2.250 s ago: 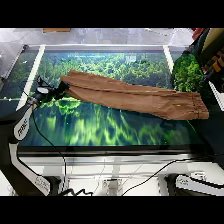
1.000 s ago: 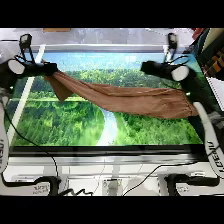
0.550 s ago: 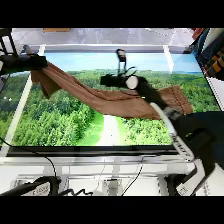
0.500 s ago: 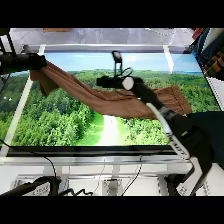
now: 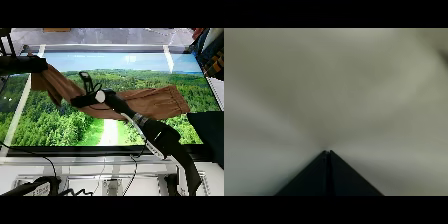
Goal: Fold the clothes and pants, and hang the long-sleeved shirts on hangers.
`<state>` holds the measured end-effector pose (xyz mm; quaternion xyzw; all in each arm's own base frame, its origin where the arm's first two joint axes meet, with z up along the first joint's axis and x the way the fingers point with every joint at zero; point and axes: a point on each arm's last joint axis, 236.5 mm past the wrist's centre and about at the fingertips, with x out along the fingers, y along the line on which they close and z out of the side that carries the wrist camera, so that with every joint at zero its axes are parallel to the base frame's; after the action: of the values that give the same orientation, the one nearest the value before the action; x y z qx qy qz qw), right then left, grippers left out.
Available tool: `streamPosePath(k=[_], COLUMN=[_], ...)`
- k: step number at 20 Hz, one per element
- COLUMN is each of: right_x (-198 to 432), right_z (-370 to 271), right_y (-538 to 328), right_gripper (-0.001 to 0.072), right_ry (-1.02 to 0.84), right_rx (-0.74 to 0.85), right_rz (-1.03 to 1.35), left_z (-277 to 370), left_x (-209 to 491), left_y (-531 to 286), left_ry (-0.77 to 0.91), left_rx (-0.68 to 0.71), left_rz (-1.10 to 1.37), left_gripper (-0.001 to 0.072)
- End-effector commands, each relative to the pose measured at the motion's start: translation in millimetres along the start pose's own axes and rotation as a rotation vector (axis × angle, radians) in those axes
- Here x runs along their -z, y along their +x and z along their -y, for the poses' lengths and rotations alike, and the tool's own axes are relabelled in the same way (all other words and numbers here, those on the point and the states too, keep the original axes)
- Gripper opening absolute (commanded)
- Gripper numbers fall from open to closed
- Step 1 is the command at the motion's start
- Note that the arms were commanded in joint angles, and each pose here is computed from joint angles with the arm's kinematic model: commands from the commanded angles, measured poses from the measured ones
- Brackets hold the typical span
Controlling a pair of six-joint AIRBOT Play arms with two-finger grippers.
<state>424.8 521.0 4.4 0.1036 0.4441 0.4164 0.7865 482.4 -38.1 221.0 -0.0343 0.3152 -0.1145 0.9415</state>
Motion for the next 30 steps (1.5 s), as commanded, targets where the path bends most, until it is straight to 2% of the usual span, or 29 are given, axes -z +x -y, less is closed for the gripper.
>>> streamPosePath(k=[1, 6, 11, 16, 18, 20, 23, 24, 25, 26, 30], right_x=[2.7, -41.0, -53.3, -34.8, -38.6, -40.8, -38.1, -37.5, -38.2, -39.4, -38.4], right_z=[10.6, 108.1, 181.0, 203.3, 208.6, 214.2, 221.3, 222.9, 227.0, 231.4, 251.0], right_y=[-2.7, -76.3, -157.4, -183.3, -186.2, -190.3, -195.9, -197.3, -200.7, -204.3, -220.5], right_gripper=[0.0024, 0.0025, 0.0025, 0.0025, 0.0025, 0.0025, 0.0025, 0.0025, 0.0025, 0.0025, 0.0025], right_ry=[-0.054, 0.006, 0.135, 0.21, 0.215, 0.224, 0.238, 0.242, 0.248, 0.254, 0.29], right_rx=[0.044, 0.191, 0.266, 0.268, 0.274, 0.281, 0.289, 0.29, 0.295, 0.3, 0.319], right_rz=[-0.024, -0.012, -0.041, -0.123, -0.106, -0.096, -0.105, -0.107, -0.103, -0.096, -0.089], left_z=[-1.5, 28.6, 112.6, 202.0, 241.7, 271.8, 290.9, 290.1, 286.0, 280.2, 227.8], left_x=[9.0, 48.7, 122.7, 209.8, 221.9, 225.8, 231.0, 234.3, 235.8, 234.5, 199.5], left_y=[12.4, 44.7, 88.8, 116.6, 122.8, 129.1, 137.7, 139.2, 139.9, 139.6, 129.8], left_ry=[-0.007, 0.018, 0.11, 0.147, 0.195, 0.34, 0.381, 0.381, 0.377, 0.359, 0.304], left_rx=[0.006, 0.079, 0.22, 0.333, 0.4, 0.458, 0.473, 0.472, 0.466, 0.457, 0.379], left_rz=[-0.034, -0.183, -0.381, -0.568, -0.548, -0.475, -0.434, -0.444, -0.456, -0.466, -0.446], left_gripper=[0.0015, 0.0016, 0.0016, 0.0016, 0.0016, 0.0016, 0.0019, 0.0102, 0.0385, 0.0698, 0.0692])
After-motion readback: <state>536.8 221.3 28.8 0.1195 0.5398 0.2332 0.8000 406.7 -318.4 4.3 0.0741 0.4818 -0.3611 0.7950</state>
